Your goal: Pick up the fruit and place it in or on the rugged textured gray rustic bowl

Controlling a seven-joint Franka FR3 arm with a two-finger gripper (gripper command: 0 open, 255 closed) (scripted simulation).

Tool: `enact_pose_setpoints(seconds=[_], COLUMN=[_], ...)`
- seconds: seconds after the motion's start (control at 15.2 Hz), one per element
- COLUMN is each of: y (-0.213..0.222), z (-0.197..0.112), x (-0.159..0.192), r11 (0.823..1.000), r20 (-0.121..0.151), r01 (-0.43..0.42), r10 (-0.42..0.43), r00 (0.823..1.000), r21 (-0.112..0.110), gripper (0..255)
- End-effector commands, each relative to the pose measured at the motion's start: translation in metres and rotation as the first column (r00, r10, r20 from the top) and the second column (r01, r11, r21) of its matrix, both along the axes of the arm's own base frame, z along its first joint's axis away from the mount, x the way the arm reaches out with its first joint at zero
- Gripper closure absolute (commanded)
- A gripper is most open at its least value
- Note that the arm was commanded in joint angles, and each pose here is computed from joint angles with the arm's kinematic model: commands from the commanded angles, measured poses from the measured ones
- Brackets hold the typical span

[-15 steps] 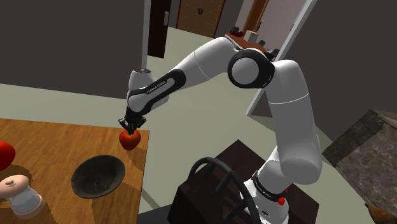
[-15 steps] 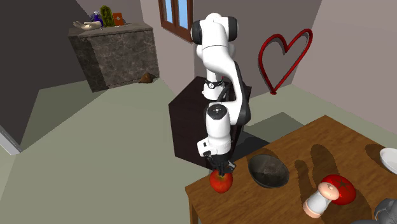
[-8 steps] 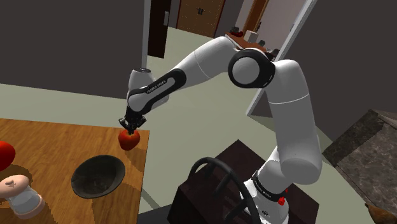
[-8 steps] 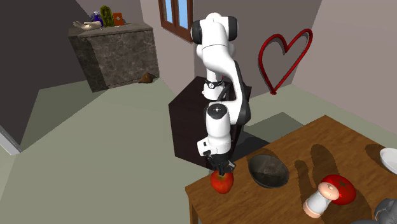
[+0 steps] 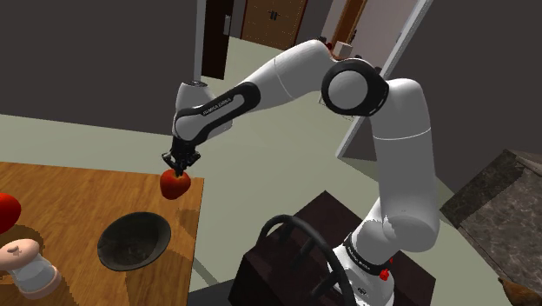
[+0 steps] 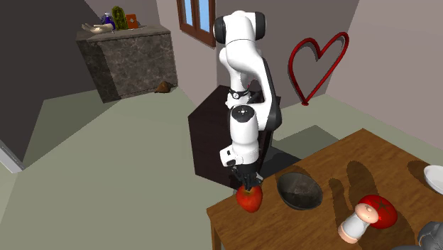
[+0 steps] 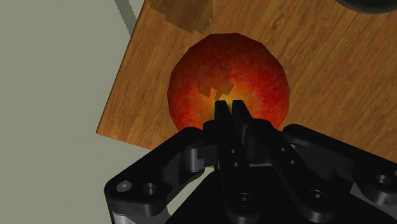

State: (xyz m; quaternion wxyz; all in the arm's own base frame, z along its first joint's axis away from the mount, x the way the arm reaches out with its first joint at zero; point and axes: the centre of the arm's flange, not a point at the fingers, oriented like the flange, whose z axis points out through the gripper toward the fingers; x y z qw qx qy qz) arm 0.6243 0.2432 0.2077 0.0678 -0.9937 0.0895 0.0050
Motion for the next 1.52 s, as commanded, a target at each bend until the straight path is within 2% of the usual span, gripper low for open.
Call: enact_pose_setpoints(seconds=[0.0,1.45], y=[0.001,0.001], z=[0.011,0.127], x=[0.000,0.000], r11=[1.000,1.000], r20=[0.000,0.000], r01=[0.000,0.000], r10=[0.000,0.000], r00=[1.000,1.000], r21=[0.000,0.000], gripper=[255,255])
